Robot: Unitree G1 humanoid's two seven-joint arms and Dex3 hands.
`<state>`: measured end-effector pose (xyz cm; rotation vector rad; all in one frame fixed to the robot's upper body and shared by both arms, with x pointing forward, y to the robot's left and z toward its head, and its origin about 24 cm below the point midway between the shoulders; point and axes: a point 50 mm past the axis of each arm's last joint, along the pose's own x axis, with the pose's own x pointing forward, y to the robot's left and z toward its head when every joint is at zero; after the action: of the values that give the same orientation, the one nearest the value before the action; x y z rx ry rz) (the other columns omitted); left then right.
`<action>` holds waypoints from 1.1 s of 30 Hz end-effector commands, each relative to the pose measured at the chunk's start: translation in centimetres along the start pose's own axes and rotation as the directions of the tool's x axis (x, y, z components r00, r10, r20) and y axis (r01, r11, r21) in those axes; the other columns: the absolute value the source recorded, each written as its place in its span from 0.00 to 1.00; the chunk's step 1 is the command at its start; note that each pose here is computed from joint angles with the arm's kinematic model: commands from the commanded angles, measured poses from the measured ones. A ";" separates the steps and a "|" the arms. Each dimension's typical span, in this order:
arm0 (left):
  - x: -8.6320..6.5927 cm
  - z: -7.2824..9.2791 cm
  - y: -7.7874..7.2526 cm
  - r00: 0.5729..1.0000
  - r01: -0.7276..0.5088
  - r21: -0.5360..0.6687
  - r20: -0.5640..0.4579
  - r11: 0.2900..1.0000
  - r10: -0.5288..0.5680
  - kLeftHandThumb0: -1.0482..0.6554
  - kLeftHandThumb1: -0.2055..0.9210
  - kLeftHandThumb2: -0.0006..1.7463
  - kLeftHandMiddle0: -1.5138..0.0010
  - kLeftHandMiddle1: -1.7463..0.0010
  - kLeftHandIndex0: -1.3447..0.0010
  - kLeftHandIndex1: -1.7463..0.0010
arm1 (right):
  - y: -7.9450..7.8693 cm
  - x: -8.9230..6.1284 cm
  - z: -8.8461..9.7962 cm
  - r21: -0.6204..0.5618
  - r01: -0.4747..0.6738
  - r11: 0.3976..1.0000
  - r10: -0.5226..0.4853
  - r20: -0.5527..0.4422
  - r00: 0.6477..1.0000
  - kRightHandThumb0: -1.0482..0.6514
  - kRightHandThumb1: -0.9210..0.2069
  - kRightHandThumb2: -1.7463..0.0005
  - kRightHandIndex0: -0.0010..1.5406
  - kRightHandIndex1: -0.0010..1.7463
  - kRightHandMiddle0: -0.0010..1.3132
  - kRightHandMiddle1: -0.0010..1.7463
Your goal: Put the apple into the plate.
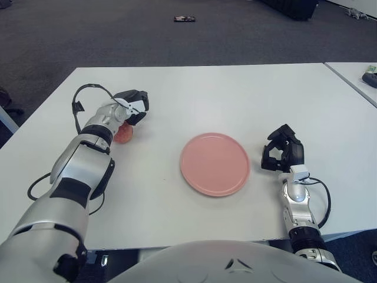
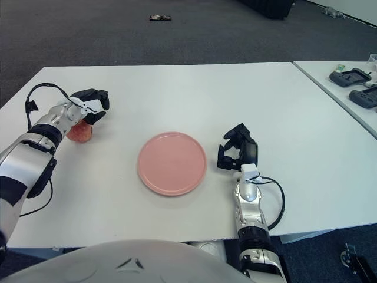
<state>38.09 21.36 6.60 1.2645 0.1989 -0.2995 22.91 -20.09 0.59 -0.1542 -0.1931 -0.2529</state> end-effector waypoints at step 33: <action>-1.7 -1.7 4.1 0.975 -0.182 0.006 0.128 0.983 0.179 0.15 0.69 0.42 0.98 0.45 0.99 0.50 | -0.3 -1.2 -1.5 -0.044 -0.014 0.999 0.009 -0.107 0.994 0.61 0.71 0.11 0.50 1.00 0.39 1.00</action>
<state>37.99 23.32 9.65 1.2642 -0.0230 -0.2457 22.94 -20.20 0.54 -0.1675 -0.1760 -0.2461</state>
